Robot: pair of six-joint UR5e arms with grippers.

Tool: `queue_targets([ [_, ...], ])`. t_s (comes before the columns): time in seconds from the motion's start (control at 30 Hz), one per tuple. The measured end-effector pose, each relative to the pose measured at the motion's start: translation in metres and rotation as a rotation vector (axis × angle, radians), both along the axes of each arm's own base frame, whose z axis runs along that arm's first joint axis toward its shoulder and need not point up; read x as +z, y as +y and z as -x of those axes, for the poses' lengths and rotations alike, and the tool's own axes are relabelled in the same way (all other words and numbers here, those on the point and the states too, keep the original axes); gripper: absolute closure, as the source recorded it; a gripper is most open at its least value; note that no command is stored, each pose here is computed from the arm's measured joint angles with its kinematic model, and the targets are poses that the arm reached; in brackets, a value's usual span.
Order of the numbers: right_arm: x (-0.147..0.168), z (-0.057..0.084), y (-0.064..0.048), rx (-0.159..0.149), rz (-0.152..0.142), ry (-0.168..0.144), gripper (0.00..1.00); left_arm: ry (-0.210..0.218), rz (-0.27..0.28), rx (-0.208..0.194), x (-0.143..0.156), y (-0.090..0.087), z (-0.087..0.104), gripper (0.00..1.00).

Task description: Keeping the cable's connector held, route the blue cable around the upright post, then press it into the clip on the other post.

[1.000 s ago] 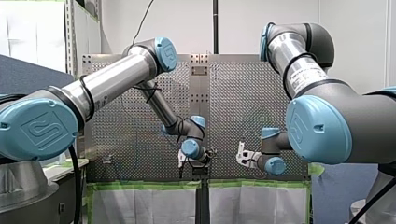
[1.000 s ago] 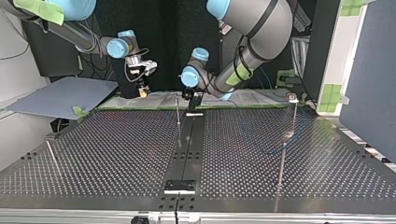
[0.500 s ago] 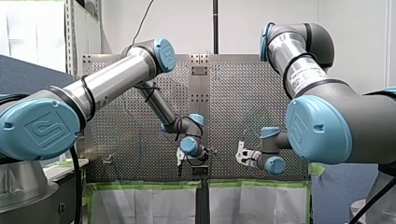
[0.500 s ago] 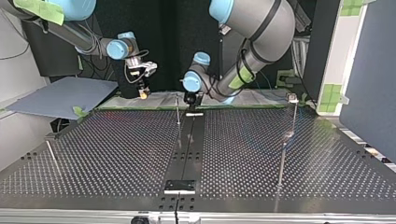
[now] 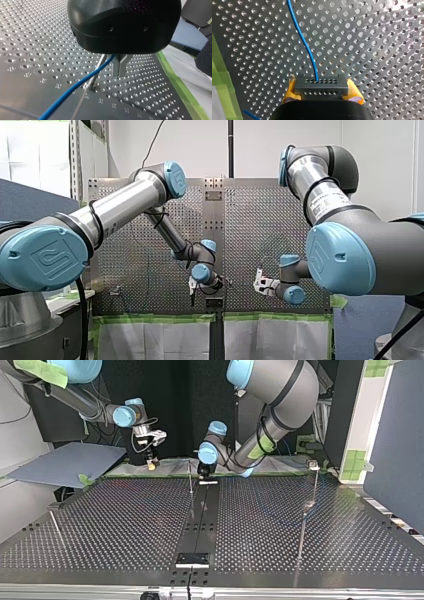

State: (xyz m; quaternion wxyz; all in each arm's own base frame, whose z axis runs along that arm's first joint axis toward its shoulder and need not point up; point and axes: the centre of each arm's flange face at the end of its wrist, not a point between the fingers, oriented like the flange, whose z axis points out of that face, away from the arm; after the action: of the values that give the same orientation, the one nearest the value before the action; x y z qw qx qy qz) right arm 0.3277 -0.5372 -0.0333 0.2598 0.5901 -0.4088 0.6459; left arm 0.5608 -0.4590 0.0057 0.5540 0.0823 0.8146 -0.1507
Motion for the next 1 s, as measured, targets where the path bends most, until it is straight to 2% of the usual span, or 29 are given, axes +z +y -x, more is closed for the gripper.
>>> queue_targets([
  [0.3,-0.01,-0.001,-0.01,-0.001,-0.012,0.023,1.0,0.003,0.007,0.011,0.0,0.009,-0.008,1.0],
  [0.53,-0.006,-0.001,-0.019,-0.006,-0.002,0.035,1.0,0.006,0.014,0.016,0.0,0.016,-0.014,1.0],
  [0.83,-0.004,-0.003,-0.023,-0.008,0.005,0.045,1.0,0.013,0.033,0.011,0.0,0.017,-0.015,1.0],
  [0.9,-0.003,-0.003,-0.024,-0.008,0.006,0.045,1.0,0.013,0.034,0.01,0.0,0.016,-0.015,0.98],
  [0.93,-0.003,-0.003,-0.024,-0.007,0.006,0.045,1.0,0.011,0.034,0.01,0.001,0.016,-0.015,0.89],
  [0.97,-0.003,-0.003,-0.024,-0.006,0.006,0.045,1.0,0.008,0.034,0.011,0.001,0.016,-0.015,0.76],
  [1.0,-0.003,-0.003,-0.024,-0.005,0.006,0.046,1.0,0.002,0.034,0.014,0.001,0.016,-0.016,0.76],
])
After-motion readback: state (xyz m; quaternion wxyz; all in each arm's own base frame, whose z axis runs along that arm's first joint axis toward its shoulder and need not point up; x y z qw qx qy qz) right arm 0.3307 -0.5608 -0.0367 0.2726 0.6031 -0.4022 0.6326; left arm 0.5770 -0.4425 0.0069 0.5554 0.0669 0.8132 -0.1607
